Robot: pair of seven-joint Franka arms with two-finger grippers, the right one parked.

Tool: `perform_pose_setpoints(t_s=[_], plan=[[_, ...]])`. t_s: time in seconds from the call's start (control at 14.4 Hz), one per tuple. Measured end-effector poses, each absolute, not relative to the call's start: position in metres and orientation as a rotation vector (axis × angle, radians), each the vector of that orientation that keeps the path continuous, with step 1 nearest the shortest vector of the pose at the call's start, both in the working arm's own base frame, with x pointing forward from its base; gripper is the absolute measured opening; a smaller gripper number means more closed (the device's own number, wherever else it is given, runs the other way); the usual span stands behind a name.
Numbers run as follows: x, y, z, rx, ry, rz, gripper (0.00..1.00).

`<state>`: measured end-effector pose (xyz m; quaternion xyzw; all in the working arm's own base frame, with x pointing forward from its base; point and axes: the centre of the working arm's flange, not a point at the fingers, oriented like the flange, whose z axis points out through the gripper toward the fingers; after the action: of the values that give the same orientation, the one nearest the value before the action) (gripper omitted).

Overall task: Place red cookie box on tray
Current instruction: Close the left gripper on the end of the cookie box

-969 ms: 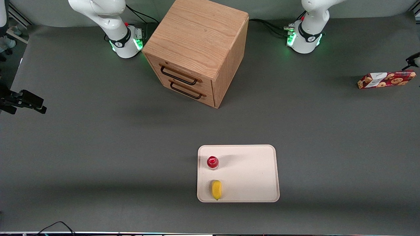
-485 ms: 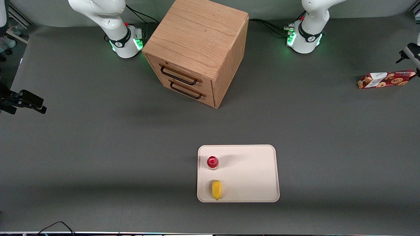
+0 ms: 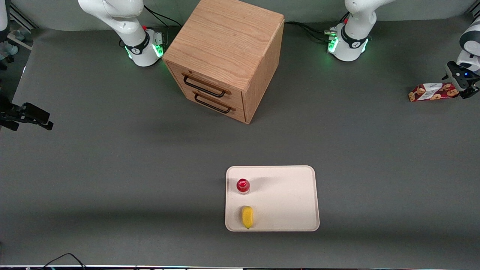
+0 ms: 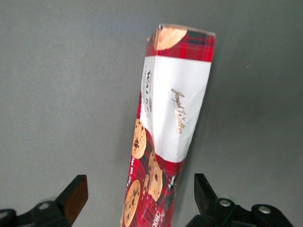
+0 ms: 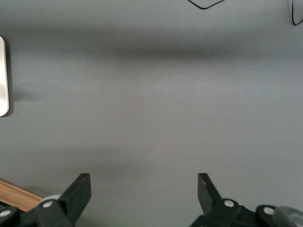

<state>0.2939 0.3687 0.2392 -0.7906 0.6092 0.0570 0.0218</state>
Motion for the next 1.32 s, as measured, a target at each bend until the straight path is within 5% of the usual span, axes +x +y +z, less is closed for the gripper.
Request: perform_pose_setpoints(t_s=[0.28, 0.48, 0.97, 1.32], plan=[[0.292, 0.369, 0.218, -2.436, 1.897, 0.21, 0.98], [0.289, 0.369, 0.215, -2.445, 1.894, 0.215, 0.83], [0.29, 0.37, 0.216, -2.448, 1.887, 0.213, 0.08], [0.318, 0.368, 0.252, -2.565, 1.724, 0.17, 0.05]])
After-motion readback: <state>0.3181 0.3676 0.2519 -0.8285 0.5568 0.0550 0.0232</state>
